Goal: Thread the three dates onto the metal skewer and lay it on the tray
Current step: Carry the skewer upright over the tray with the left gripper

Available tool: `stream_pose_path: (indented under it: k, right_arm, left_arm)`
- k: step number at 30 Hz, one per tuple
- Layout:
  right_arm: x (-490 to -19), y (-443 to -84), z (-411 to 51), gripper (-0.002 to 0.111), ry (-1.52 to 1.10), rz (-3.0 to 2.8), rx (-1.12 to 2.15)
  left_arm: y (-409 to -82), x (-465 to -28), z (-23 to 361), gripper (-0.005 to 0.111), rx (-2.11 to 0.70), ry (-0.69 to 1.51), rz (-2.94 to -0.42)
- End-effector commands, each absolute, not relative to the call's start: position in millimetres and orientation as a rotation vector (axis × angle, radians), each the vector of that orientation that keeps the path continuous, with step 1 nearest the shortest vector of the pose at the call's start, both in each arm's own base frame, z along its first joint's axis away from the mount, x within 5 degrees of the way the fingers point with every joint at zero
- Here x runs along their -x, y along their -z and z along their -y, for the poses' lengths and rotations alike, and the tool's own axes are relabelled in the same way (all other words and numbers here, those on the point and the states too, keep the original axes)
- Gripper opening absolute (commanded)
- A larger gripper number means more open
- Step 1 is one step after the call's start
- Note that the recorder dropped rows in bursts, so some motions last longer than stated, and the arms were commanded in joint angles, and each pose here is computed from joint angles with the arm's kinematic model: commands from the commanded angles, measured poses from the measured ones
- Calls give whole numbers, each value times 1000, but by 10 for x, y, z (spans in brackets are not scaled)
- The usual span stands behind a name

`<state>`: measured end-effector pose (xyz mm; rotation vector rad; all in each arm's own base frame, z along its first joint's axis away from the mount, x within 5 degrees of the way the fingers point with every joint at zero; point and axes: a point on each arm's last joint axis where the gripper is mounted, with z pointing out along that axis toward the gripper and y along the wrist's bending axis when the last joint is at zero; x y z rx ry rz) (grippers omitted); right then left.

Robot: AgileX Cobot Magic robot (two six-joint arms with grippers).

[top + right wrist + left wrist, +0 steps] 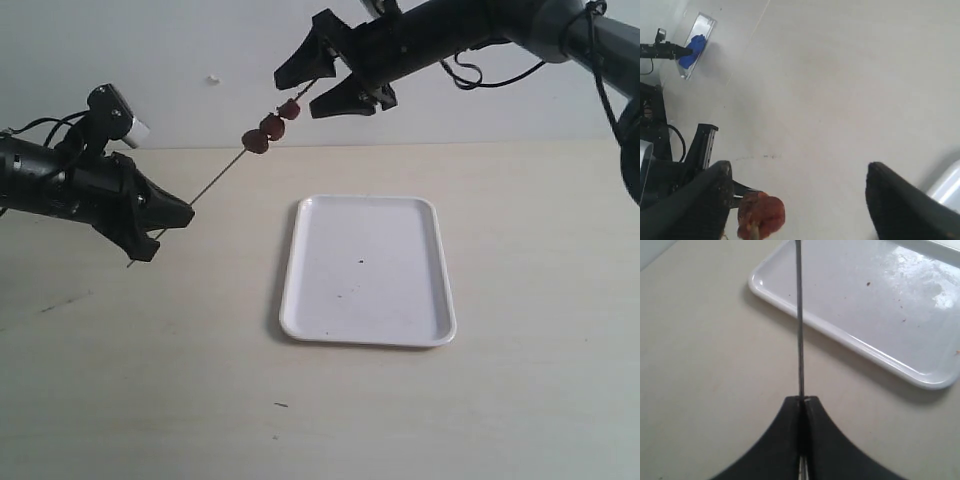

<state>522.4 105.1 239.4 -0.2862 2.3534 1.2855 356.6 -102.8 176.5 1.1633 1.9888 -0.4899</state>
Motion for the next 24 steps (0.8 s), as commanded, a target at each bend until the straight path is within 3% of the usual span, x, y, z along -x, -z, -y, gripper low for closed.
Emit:
stream_pose_path:
  k: [1, 3, 4, 7, 9, 12, 14, 24]
  right_arm:
    - [-5199, -2799, -599, 72, -1181, -2253, 280]
    - [-5149, -2997, -313, 65, -1052, -2224, 313]
    - [-5116, -3039, -182, 57, -916, -2273, 328]
    - [-5049, -3068, 74, 23, -540, -2414, 360]
    - [-5007, -3068, 123, 1, -444, -2472, 319]
    - [-4942, -3139, 131, 0, -425, -2481, 305]
    - [-4899, -3191, 127, 0, -431, -2484, 281]
    - [-4592, -3181, 104, 0, -445, -2513, 213]
  left_arm:
    - [-1790, -3541, 1058, 0, -1081, 577, -2049]
    - [-1800, -3490, 1142, 0, -884, 788, -2166]
    - [-1833, -3456, 1232, 0, -774, 916, -2222]
    - [-1861, -3312, 1613, 0, -696, 1073, -2308]
    - [-1863, -3168, 1984, 0, -654, 1115, -2338]
    - [-1830, -3084, 2395, 0, -440, 1036, -2336]
    - [-1778, -3089, 2546, 0, -378, 1097, -2336]
    - [-1197, -3423, 2858, 0, -146, 1280, -2488]
